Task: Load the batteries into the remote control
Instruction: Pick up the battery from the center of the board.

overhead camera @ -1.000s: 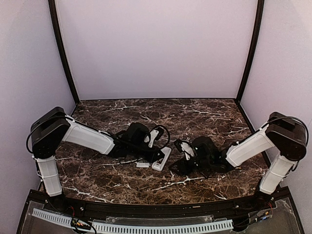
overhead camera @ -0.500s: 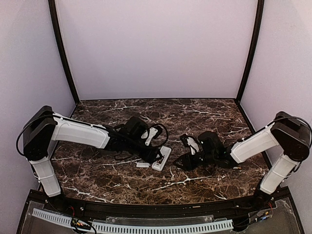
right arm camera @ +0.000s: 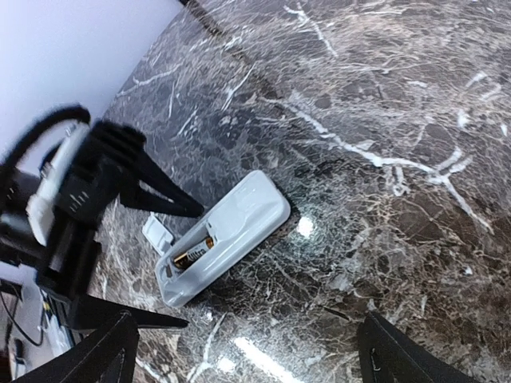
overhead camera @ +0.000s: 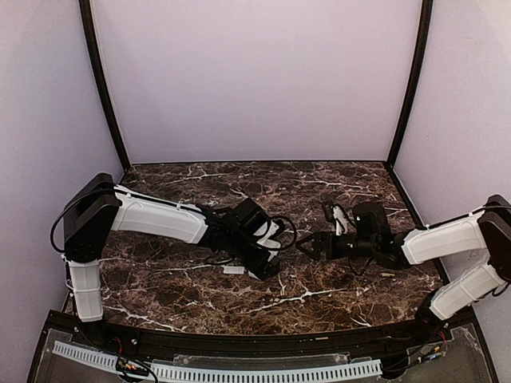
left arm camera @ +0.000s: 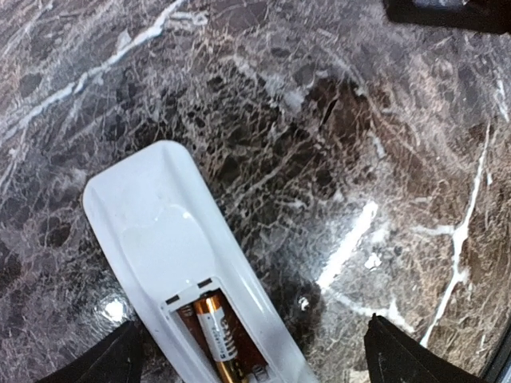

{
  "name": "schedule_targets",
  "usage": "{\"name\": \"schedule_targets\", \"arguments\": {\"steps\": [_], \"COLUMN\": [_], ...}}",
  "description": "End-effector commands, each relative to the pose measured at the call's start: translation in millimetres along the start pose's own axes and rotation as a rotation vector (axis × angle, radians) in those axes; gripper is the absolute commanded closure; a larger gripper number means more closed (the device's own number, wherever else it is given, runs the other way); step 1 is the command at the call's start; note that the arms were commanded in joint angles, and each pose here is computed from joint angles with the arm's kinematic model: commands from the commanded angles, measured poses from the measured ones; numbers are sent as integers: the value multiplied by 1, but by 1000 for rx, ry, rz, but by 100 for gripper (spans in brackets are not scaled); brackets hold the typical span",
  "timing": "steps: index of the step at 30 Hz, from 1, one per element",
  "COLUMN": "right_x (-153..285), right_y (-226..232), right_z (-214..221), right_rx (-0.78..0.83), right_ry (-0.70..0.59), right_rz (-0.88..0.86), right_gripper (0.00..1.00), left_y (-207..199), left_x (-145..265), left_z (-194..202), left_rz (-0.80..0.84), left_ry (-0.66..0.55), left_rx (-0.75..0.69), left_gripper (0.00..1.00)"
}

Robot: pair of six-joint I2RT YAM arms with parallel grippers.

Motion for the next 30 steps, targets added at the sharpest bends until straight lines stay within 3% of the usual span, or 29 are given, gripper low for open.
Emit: {"name": "schedule_targets", "arguments": {"steps": [1,7,15,21,30], "right_x": [15,13,-8,-12,-25], "right_y": [-10,-17,-19,-15,-4], "right_z": [0,4,1,-3,-17], "right_rx": [-99,-114,-163,-161,-195], "right_ry": [-54,-32,28,30,16], "right_rz": [-14,-5,-42,-81,-197], "right_gripper": [2,5,16,16,18], "left_y": [3,3,2,7,1], "left_x": [-6,-18,-17,1,26], "left_z": [4,7,0,-6,-9], "left_rz": [-65,-72,-61,-65,47], "left_ry": [72,104,35,-124,-361], "left_rx": [6,32,89,116,109], "left_gripper": [6,21,52,62,67]}}
Point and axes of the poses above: each gripper's point midway between its finger pads, its own x axis back along the fingers, its own y axis along the line the jaws close on, z = x × y, the point moved 9 cm from there along x, back along the fingers, and after that the axes turned 1 degree about -x, right-handed, at the moved point
